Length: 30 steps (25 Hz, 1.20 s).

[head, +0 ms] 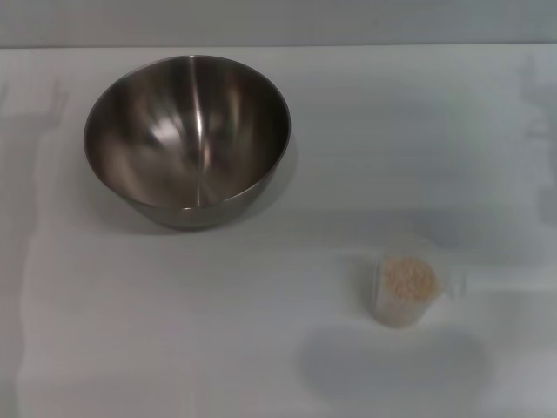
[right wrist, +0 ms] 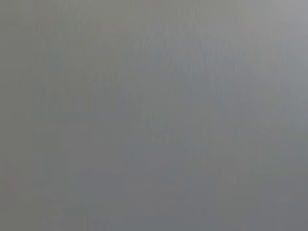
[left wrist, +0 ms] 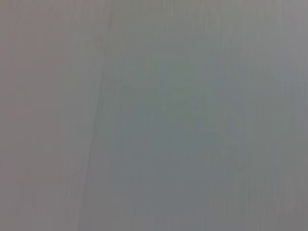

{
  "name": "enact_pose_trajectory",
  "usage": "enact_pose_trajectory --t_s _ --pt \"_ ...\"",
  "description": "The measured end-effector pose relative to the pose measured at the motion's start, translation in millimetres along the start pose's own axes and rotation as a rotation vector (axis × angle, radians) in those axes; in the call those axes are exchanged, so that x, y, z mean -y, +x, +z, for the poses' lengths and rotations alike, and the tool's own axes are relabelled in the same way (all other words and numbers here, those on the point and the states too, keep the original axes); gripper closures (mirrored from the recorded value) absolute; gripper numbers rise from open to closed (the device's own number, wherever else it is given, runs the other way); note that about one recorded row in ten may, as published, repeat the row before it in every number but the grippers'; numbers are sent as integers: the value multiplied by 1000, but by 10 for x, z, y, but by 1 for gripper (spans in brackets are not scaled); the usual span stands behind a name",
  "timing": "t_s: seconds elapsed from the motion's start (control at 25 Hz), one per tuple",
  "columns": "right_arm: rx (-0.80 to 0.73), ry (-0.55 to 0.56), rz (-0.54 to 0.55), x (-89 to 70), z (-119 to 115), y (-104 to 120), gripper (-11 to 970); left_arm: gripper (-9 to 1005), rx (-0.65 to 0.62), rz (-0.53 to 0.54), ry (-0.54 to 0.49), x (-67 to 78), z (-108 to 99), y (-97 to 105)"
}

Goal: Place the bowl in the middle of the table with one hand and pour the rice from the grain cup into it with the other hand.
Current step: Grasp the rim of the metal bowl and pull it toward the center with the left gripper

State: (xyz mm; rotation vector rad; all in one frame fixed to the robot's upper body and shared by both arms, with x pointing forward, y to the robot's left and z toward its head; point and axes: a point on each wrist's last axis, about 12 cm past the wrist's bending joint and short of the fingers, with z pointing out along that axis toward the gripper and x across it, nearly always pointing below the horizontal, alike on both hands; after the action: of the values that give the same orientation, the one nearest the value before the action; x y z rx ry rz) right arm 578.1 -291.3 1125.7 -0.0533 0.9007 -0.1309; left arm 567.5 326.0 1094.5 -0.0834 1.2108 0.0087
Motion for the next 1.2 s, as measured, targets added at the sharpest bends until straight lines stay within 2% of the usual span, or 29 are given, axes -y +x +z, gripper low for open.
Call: enact_pose_trajectory --t_s 0.88,1.04,1.16,1.2 --pt "-3 5 8 -25 -8 3 366 231 -17 -7 -6 10 51 8" --pt "-3 7 8 -23 -8 3 366 238 -57 -76 -17 14 187 -28" --pt "-4 8 7 -21 -8 3 367 242 -132 -177 -23 -24 397 -189" --pt "-5 9 6 -18 -10 4 367 244 -194 -217 -18 -16 509 -326"
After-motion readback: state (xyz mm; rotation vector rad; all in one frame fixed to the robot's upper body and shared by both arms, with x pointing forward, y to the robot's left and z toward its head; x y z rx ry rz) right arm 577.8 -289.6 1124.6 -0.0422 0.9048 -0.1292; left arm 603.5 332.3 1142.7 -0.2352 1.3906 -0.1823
